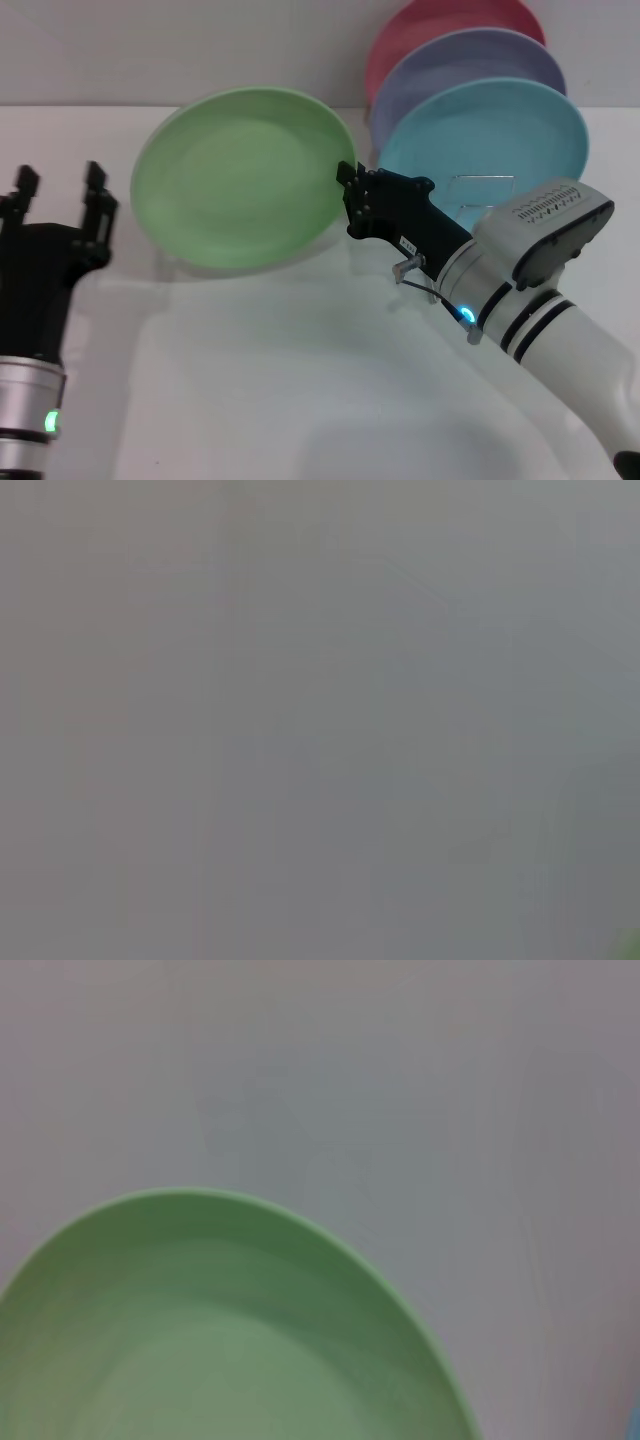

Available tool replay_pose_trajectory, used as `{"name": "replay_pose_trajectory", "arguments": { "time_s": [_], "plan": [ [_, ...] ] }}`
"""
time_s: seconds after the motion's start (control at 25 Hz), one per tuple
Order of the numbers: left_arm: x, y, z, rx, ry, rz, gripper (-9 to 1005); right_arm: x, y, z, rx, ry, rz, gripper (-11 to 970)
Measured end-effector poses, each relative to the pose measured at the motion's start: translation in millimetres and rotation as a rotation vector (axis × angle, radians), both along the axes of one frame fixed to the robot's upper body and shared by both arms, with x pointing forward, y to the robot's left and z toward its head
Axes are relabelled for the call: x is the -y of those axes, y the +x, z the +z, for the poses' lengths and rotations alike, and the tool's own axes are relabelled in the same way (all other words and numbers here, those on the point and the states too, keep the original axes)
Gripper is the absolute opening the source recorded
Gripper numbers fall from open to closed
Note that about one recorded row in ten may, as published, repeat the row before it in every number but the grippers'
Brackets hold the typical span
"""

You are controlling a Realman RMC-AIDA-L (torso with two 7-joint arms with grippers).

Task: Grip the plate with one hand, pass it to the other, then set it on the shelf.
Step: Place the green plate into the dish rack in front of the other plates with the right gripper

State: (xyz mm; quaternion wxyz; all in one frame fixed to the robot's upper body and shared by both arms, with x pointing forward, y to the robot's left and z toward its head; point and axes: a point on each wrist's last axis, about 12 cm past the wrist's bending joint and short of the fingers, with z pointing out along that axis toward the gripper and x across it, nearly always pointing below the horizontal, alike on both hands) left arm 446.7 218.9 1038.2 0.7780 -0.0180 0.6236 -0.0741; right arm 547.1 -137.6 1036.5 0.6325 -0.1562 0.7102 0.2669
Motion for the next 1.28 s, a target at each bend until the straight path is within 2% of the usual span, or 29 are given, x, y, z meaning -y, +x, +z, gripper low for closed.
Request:
{"name": "replay_pose_trajectory", "arguments": {
  "time_s": [0.12, 0.16, 0.2, 0.28, 0.32, 0.36, 0.44, 0.52, 0.56, 0.6, 0.72, 0.76, 0.8, 0.96, 1.0, 1.16, 1.28],
  "plan": [
    [-25, -3.7, -0.7, 0.055, -0.166, -0.007, 664, -1, -5.7, 2.4, 0.023, 0.030, 0.002, 20],
    [-44, -7.6, -0.8, 0.098, -0.263, -0.031, 665, -1, -12.7, 4.5, 0.053, 0.048, -0.005, 20],
    [-44, -7.6, -0.8, 0.098, -0.263, -0.031, 667, -1, -12.7, 4.5, 0.053, 0.048, -0.005, 20],
    [-65, -9.8, -0.8, 0.132, -0.332, -0.056, 669, -1, -28.5, 9.3, 0.112, 0.079, -0.033, 20],
    [-65, -9.8, -0.8, 0.132, -0.332, -0.056, 671, -1, -28.5, 9.3, 0.112, 0.079, -0.033, 20],
    [-76, -7.9, -1.2, 0.134, -0.353, -0.050, 672, 2, -40.5, 12.7, 0.147, 0.111, -0.068, 20],
    [-81, -6.6, -1.6, 0.132, -0.356, -0.044, 675, 6, -46.1, 13.2, 0.159, 0.125, -0.089, 20],
    [-86, -4.0, -2.2, 0.127, -0.351, -0.040, 677, 17, -59.8, 15.0, 0.185, 0.163, -0.142, 20],
    [-88, -1.9, -2.8, 0.120, -0.342, -0.041, 679, 28, -73.1, 17.0, 0.208, 0.195, -0.178, 20],
    [-88, -1.9, -2.8, 0.120, -0.342, -0.041, 680, 28, -73.1, 17.0, 0.208, 0.195, -0.178, 20],
    [-90, 2.2, -3.3, 0.107, -0.333, -0.043, 684, 47, -92.9, 19.5, 0.240, 0.227, -0.231, 20],
    [-91, 4.1, -3.3, 0.101, -0.332, -0.045, 685, 59, -104.6, 20.3, 0.266, 0.233, -0.263, 21],
    [-91, 4.1, -3.3, 0.101, -0.332, -0.045, 687, 59, -104.6, 20.3, 0.266, 0.233, -0.263, 21],
    [-90, 12.1, -3.1, 0.082, -0.341, -0.058, 692, 92, -117.7, 19.5, 0.306, 0.193, -0.321, 21],
    [-90, 12.1, -3.1, 0.082, -0.341, -0.058, 693, 92, -117.7, 19.5, 0.306, 0.193, -0.321, 21],
    [-85, 19.7, -3.8, 0.059, -0.355, -0.074, 699, 117, -114.6, 16.0, 0.336, 0.126, -0.335, 21],
    [-78, 23.0, -3.8, 0.054, -0.360, -0.090, 703, 124, -111.8, 16.1, 0.359, 0.103, -0.331, 21]
  ]
}}
